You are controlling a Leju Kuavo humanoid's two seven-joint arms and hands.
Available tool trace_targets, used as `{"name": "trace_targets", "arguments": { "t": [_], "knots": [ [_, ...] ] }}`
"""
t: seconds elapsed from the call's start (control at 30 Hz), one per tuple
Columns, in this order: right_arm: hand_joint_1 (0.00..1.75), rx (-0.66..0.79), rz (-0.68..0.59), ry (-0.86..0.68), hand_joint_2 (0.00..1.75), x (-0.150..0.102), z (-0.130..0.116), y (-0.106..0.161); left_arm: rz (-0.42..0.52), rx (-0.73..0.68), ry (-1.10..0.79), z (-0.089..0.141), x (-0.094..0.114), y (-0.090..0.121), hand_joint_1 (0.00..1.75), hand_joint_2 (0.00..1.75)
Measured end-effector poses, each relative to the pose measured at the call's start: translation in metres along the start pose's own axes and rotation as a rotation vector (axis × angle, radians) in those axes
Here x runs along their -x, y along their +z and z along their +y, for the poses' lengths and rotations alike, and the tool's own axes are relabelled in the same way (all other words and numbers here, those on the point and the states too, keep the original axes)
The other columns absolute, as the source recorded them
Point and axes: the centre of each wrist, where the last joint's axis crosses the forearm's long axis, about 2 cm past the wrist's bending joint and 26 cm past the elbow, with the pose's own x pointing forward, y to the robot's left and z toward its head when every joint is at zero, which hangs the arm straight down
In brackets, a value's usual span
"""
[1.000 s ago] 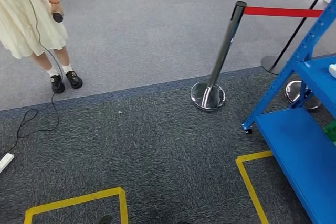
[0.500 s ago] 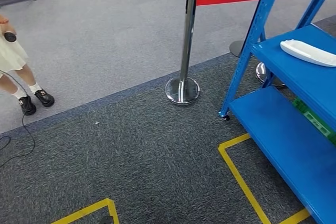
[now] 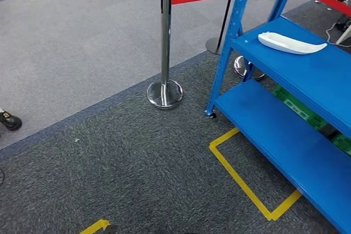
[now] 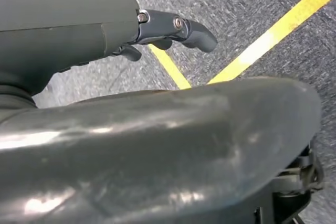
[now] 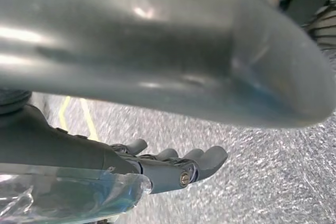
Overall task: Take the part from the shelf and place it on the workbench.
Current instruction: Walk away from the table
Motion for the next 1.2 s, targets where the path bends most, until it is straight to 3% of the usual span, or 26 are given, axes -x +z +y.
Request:
{"name": "trace_targets", "arguments": {
  "t": [1.2],
  "knots": [
    [0.0,-0.001,0.004,-0.005,0.0,0.0014,0.0006,0.0002,0.0,0.003,0.0,-0.0013,-0.0004,0.0003,0.0,0.0]
  ]
}}
